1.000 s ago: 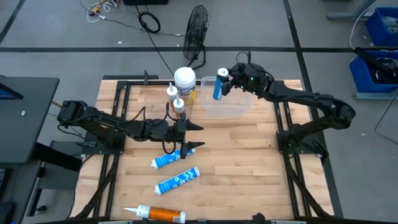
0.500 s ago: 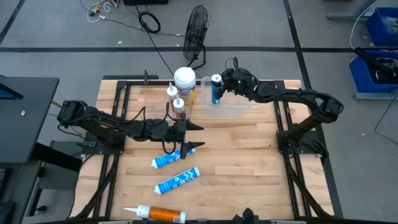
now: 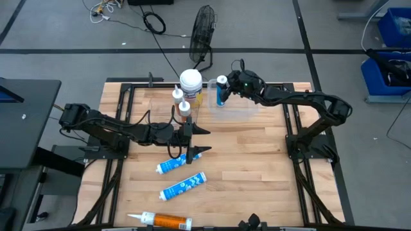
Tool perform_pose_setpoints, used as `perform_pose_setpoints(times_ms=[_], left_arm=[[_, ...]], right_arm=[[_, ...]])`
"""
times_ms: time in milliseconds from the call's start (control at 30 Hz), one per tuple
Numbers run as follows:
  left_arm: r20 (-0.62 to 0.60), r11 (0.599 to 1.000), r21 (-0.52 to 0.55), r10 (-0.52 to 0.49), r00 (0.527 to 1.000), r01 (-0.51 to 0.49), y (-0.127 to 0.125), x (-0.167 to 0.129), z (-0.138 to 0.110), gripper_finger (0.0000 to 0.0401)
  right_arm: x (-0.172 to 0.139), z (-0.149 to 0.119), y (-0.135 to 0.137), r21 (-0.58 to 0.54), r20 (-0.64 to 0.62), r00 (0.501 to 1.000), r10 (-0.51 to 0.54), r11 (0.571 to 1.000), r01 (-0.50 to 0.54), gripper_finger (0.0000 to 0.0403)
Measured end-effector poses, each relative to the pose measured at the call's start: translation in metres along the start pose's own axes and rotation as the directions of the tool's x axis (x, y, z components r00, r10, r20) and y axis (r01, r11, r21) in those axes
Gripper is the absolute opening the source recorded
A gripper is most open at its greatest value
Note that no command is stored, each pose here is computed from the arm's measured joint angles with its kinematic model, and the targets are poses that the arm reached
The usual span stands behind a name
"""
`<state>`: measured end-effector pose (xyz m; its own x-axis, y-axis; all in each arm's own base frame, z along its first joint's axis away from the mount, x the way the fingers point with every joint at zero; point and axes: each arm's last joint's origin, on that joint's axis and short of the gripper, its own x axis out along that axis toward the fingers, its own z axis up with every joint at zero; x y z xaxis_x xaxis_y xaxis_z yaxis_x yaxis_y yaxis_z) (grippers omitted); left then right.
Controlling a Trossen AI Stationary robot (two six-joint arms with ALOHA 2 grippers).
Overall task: Pick & place silicon tubes, Sealant and Lysol wipes
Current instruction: Put the bottom blue sealant into the right transparent bin
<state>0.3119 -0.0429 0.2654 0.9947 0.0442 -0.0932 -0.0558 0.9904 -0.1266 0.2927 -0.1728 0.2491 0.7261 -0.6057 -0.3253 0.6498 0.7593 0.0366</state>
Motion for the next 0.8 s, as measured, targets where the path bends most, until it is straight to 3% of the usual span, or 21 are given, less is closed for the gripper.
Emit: perform_pose_setpoints(times_ms=[200,467,800], left_arm=[[0.0,1.0,0.001,0.0,1.0,0.0,0.0,0.0,0.0,0.0311],[0.0,1.0,0.0,0.0,1.0,0.0,0.0,0.0,0.0,0.0311],[0.0,1.0,0.0,0.0,1.0,0.0,0.0,0.0,0.0,0.0311]], right_arm=[[0.0,-0.0003,-0.0001,0.001,-0.003,1.0,-0.001,1.0,0.001,0.021],[-0.0003,-0.0028,-0.0004,0.029,-0.031,1.0,-0.004,1.0,0.005,0.0294],[-0.0078,0.0041,0.0013,0.03,-0.006,1.0,0.005,1.0,-0.005,0.0298]])
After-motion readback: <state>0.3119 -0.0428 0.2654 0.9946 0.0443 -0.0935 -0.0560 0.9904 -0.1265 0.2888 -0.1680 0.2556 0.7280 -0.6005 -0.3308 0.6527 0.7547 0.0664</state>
